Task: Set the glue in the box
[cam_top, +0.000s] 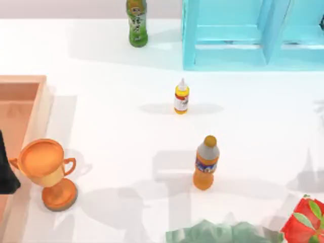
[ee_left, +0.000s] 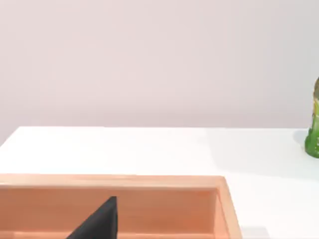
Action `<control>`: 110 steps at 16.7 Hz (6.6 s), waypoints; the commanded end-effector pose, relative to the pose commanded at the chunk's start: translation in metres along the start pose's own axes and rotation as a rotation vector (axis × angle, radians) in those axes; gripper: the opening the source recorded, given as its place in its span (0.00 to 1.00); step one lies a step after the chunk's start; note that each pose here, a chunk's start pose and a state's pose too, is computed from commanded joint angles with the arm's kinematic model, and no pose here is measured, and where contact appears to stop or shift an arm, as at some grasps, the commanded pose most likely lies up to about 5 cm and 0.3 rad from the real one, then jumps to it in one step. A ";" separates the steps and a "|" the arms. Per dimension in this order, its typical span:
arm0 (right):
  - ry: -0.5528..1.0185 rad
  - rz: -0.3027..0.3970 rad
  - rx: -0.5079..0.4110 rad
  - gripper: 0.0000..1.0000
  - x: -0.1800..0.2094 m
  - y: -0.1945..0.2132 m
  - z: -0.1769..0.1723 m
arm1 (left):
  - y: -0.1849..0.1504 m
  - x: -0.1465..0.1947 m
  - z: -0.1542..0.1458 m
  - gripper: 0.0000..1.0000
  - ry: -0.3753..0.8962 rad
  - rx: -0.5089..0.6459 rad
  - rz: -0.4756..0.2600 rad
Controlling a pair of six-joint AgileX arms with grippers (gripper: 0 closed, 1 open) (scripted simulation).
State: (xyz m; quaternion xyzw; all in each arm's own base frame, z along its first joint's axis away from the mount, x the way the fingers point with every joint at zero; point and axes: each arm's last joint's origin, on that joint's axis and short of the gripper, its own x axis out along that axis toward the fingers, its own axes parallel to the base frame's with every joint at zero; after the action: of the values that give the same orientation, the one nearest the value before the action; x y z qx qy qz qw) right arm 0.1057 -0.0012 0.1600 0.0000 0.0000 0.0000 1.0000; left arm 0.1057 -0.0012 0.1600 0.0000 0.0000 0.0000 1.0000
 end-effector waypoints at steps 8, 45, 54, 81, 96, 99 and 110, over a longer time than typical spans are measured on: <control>0.000 0.000 0.000 1.00 0.000 0.000 0.000 | -0.012 0.009 0.033 1.00 0.076 -0.066 -0.037; 0.000 0.000 0.000 1.00 0.000 0.000 0.000 | -0.306 0.246 -0.093 1.00 0.602 -0.010 -0.022; 0.000 0.000 0.000 1.00 0.000 0.000 0.000 | -0.310 0.248 -0.098 0.70 0.600 -0.011 -0.025; 0.000 0.000 0.000 1.00 0.000 0.000 0.000 | -0.293 0.276 -0.006 0.00 0.500 -0.107 0.045; 0.000 0.000 0.000 1.00 0.000 0.000 0.000 | -0.240 0.276 0.008 0.00 0.670 0.048 -0.021; 0.000 0.000 0.000 1.00 0.000 0.000 0.000 | -0.144 0.290 0.019 0.00 0.734 0.064 -0.009; 0.000 0.000 0.000 1.00 0.000 0.000 0.000 | 0.102 0.119 0.040 0.00 0.666 0.000 -0.030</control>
State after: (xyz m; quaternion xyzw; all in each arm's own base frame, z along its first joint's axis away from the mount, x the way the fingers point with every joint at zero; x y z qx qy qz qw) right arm 0.1057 -0.0012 0.1600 0.0000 0.0000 0.0000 1.0000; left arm 0.2249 0.1004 0.1998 0.0000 0.3270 -0.0148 0.9449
